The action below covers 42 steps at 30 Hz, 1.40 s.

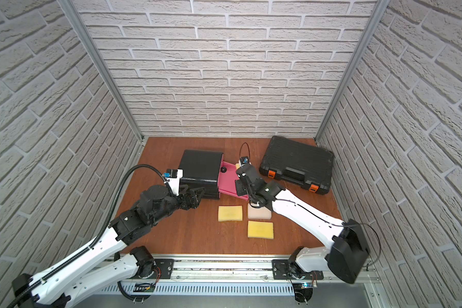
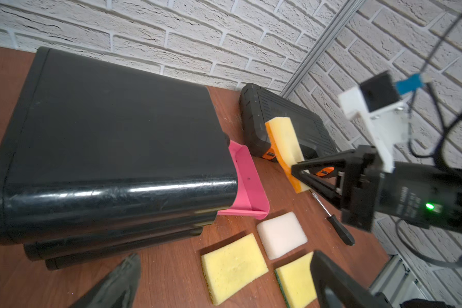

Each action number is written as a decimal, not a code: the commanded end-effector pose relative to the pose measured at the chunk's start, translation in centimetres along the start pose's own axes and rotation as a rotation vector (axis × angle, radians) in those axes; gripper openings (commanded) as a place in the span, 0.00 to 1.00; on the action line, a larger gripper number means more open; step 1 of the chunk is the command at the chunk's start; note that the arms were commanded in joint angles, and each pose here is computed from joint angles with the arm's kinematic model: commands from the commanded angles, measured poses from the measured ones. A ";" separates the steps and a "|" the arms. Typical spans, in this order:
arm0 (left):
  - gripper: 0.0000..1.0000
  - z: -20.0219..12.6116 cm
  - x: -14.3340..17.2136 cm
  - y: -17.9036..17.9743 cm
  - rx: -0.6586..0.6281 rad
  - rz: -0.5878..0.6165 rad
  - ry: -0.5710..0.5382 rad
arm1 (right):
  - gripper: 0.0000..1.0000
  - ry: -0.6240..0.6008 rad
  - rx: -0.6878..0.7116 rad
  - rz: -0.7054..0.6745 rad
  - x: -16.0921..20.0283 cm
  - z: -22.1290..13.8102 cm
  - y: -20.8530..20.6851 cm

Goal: Take the sponge out of the drawer
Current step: Pick up the sponge from the drawer.

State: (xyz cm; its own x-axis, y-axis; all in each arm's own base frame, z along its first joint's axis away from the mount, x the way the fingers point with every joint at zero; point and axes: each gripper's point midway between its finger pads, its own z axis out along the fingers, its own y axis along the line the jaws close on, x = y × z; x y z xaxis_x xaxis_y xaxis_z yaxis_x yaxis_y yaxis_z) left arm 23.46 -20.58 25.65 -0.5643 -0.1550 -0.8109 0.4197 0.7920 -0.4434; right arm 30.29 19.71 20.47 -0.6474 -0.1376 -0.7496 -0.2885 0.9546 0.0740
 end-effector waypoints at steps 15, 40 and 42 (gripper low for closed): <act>0.98 1.1 0.1 -7.1 0.493 -0.266 0.370 | 0.03 -0.004 -0.519 -0.451 5.0 -6.6 8.0; 0.62 2.3 4.2 -6.5 0.510 -0.401 0.586 | 0.04 -0.016 -0.603 -0.632 5.9 -7.6 11.4; 0.54 2.4 4.2 -6.5 0.511 -0.406 0.591 | 0.04 -0.019 -0.603 -0.633 5.8 -7.7 11.4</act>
State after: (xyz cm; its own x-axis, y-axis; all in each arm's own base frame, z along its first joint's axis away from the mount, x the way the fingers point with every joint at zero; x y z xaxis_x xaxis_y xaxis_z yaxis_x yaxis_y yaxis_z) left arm 19.85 -27.51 23.72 -0.9572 0.0717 -0.2805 0.2854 0.3963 -0.8727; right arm 17.91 27.06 20.09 -0.2767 -0.6146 -0.7387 -0.9065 0.4220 -0.0116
